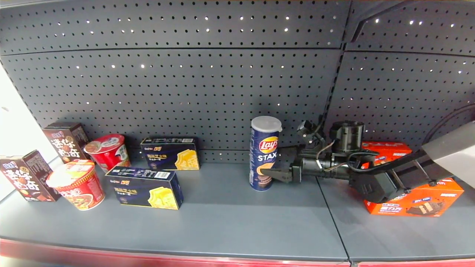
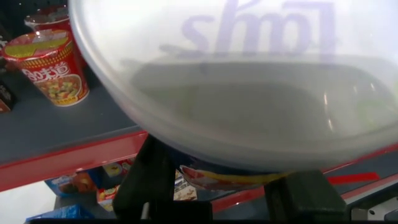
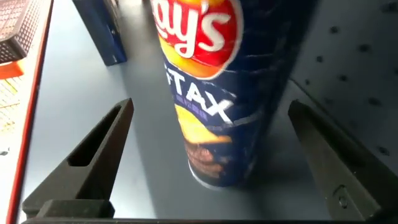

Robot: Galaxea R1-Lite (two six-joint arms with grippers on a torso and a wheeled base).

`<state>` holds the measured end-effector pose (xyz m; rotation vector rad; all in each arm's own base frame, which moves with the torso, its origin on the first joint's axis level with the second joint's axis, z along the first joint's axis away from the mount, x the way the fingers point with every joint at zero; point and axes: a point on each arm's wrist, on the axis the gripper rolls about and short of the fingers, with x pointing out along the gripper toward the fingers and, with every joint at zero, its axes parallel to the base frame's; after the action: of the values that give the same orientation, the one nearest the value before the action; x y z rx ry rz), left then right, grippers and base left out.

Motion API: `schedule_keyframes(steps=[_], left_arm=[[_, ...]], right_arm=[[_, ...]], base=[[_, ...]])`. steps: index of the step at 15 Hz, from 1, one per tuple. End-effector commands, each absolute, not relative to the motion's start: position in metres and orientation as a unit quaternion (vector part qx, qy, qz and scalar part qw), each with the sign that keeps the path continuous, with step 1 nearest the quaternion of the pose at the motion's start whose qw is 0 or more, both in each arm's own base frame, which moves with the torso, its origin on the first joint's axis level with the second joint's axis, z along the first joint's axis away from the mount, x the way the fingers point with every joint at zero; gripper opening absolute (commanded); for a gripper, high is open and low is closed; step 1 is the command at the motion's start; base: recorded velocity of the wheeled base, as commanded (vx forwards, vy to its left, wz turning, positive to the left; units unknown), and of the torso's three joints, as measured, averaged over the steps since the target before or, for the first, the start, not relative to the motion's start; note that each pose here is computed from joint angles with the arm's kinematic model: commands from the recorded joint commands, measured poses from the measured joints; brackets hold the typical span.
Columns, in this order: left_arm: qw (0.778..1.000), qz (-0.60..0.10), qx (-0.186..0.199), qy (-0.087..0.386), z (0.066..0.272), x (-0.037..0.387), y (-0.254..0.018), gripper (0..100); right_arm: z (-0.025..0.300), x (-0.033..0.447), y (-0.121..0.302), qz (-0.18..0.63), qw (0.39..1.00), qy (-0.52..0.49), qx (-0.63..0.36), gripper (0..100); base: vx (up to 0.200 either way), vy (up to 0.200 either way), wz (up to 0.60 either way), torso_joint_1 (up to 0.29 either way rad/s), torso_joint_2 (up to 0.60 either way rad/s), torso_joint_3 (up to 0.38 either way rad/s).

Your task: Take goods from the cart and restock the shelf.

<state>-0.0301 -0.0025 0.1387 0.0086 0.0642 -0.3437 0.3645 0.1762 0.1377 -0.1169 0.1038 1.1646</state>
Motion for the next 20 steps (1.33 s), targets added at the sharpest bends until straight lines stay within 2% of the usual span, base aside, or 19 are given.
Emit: schedule_keyframes(steps=[1, 11, 12, 16, 19, 20], left_arm=[[0.985, -0.17, 0.004, 0.032, 0.139, -0.03, -0.002, 0], [0.985, -0.167, 0.003, 0.051, 0.129, -0.04, -0.002, 0], [0.985, -0.167, 0.003, 0.051, 0.129, -0.04, -0.002, 0], [0.984, -0.168, 0.003, 0.054, 0.126, -0.039, -0.002, 0], [0.984, -0.17, 0.003, 0.053, 0.126, -0.039, -0.002, 0], [0.984, -0.17, 0.003, 0.052, 0.127, -0.039, -0.002, 0]], right_arm=[[0.125, 0.372, 0.186, 0.556, 0.828, 0.058, -0.054, 100], [0.101, 0.394, 0.209, 0.565, 0.821, 0.061, -0.051, 100], [0.101, 0.394, 0.21, 0.562, 0.823, 0.061, -0.052, 0], [0.129, 0.373, 0.218, 0.548, 0.833, 0.048, -0.053, 0], [0.159, 0.33, 0.224, 0.526, 0.849, 0.051, -0.032, 0], [0.159, 0.329, 0.225, 0.524, 0.849, 0.052, -0.032, 0]], base=[[0.0, 0.0, 0.0, 0.0, 0.0, 0.0], [0.0, 0.0, 0.0, 0.0, 0.0, 0.0], [0.0, 0.0, 0.0, 0.0, 0.0, 0.0], [0.0, 0.0, 0.0, 0.0, 0.0, 0.0], [0.0, 0.0, 0.0, 0.0, 0.0, 0.0], [0.0, 0.0, 0.0, 0.0, 0.0, 0.0]])
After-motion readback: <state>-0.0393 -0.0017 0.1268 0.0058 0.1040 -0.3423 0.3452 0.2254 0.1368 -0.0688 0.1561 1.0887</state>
